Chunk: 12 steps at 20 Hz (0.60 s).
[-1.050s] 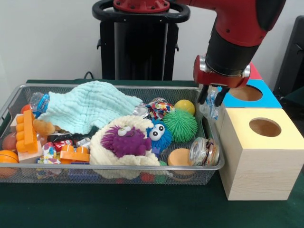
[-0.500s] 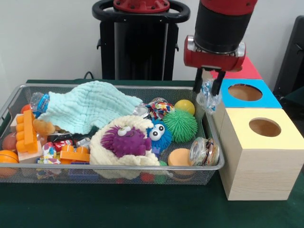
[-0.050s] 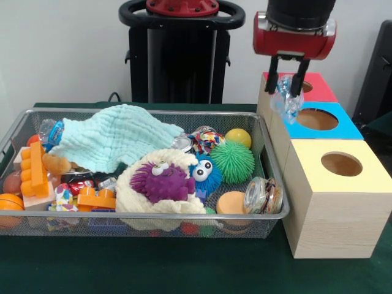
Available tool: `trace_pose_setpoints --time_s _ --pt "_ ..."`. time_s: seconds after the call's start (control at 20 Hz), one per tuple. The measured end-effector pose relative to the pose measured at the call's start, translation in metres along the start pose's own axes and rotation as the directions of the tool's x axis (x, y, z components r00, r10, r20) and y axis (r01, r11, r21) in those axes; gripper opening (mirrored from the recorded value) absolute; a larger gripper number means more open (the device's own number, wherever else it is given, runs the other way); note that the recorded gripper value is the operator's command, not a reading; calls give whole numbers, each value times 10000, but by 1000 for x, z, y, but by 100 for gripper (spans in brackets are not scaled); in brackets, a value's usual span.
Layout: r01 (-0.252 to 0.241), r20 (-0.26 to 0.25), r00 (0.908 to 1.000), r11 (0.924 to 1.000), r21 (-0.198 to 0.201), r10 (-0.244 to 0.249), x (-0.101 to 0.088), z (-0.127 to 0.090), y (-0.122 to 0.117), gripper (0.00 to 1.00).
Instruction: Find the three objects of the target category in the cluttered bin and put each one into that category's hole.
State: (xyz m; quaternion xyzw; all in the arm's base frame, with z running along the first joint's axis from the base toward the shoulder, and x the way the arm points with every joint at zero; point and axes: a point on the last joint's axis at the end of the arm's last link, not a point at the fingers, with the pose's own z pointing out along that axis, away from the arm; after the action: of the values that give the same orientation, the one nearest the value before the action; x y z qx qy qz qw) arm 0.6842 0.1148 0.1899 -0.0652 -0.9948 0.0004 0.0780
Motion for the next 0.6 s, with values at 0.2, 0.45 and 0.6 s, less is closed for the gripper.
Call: trace_pose_setpoints --time_s 0.2,0.45,0.6 --pt "271 182 9995 9996 -51 -270 13 -15 27 0" --pt "257 194 9995 9995 -206 -253 27 -23 51 0" --pt "173 63 9998 9993 -335 -171 37 -22 59 0"
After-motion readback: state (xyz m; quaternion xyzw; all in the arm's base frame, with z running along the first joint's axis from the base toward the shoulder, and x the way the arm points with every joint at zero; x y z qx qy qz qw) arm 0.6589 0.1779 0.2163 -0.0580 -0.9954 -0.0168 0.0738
